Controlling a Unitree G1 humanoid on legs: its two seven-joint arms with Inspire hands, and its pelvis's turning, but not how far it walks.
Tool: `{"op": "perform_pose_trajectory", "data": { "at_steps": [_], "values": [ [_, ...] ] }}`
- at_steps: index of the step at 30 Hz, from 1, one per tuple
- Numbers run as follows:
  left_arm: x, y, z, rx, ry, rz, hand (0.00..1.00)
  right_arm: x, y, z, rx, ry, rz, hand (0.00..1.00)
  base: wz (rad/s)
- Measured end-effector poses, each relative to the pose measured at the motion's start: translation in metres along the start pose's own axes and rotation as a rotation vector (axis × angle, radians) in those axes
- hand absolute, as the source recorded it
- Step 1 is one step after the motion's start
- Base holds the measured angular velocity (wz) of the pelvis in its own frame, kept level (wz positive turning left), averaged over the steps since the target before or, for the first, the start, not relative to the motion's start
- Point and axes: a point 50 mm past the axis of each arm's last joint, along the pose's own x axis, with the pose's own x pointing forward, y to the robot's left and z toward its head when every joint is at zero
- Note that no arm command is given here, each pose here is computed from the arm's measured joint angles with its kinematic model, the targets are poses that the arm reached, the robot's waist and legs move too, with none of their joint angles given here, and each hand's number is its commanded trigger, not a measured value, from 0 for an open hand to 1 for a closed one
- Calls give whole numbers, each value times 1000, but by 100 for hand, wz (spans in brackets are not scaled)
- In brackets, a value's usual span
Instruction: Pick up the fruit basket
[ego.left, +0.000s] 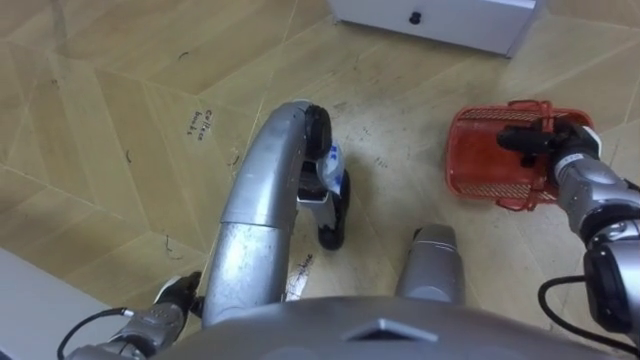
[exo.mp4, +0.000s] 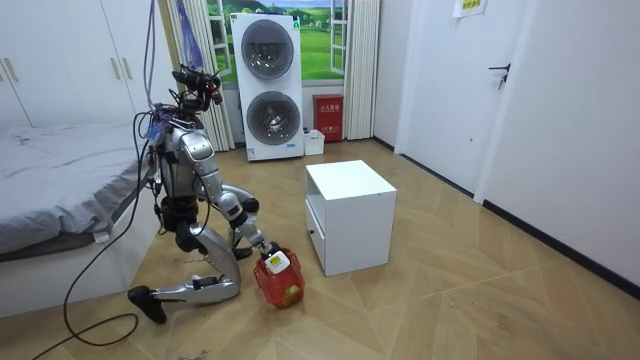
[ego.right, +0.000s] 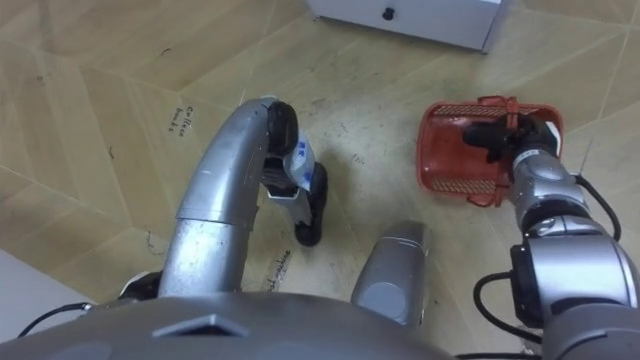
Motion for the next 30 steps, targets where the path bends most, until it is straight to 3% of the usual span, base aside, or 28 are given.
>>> {"op": "perform_pose_trajectory", "data": {
  "at_steps": [18,30],
  "values": [
    [2,8,39,4,-104,2,0,-1,-1,-10,-42,41,1,100,-1],
    [0,34,70,-63,-187,82,0,-1,18,16,-70,-66,50,100,1]
  ]
}}
